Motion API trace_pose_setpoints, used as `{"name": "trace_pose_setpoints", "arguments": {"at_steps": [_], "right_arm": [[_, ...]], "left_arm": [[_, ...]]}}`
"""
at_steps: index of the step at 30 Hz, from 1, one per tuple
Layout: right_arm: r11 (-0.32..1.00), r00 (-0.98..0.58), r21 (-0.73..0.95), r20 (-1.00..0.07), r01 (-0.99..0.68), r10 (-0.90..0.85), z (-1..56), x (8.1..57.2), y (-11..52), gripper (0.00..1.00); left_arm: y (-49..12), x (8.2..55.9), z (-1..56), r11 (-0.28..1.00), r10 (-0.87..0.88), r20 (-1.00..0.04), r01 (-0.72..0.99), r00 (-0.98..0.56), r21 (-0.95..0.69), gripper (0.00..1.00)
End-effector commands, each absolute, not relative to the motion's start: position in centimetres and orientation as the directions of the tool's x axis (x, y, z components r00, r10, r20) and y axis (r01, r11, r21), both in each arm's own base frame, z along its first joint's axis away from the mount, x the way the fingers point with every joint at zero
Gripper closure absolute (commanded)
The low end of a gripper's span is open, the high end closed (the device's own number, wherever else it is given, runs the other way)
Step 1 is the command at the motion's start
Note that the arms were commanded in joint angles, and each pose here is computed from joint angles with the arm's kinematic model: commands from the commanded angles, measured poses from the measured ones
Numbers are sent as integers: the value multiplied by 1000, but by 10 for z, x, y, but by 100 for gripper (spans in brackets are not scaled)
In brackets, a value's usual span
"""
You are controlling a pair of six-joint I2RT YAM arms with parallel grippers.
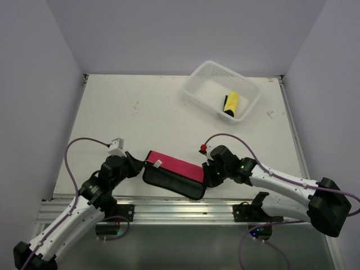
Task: Roll the towels
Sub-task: Fold the towel
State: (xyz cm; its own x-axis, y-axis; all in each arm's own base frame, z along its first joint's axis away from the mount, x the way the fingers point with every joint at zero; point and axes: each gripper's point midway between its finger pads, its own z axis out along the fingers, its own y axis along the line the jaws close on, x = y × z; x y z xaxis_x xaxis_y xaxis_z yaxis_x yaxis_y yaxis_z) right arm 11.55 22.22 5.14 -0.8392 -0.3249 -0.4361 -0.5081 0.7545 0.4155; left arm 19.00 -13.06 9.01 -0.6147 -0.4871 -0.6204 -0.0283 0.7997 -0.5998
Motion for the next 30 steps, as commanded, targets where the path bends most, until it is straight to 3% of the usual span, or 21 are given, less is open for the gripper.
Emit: {"name": "trace_pose_setpoints", "arguments": {"at_steps": [1, 7, 11, 19, 23, 26, 30], "right_arm": [[747, -847, 424, -394, -511, -356, 43, 105, 220, 100], [739, -844, 428, -388, -520, -369, 40, 102, 224, 100], [738, -843, 424, -382, -525, -380, 37, 100, 225, 100], [729, -840, 430, -375, -533, -392, 32, 95, 230, 100], [678, -824, 474, -393, -562, -409, 41, 87, 238, 84], [597, -806, 543, -430, -591, -407, 59, 78, 249, 66], [617, -809, 533, -468, -579, -355, 72, 85, 248, 63]], "left_arm": [[-132, 197, 98, 803, -478, -658, 13, -582, -595, 95], [-131, 197, 105, 791, -499, -665, 22, -555, -612, 89], [-131, 196, 110, 778, -512, -665, 35, -543, -627, 73], [-129, 198, 119, 767, -536, -663, 26, -523, -641, 72], [-129, 201, 119, 783, -518, -675, 27, -525, -622, 71], [-133, 205, 118, 787, -507, -679, 37, -530, -616, 71], [-141, 213, 115, 792, -487, -688, 60, -538, -608, 72]]}}
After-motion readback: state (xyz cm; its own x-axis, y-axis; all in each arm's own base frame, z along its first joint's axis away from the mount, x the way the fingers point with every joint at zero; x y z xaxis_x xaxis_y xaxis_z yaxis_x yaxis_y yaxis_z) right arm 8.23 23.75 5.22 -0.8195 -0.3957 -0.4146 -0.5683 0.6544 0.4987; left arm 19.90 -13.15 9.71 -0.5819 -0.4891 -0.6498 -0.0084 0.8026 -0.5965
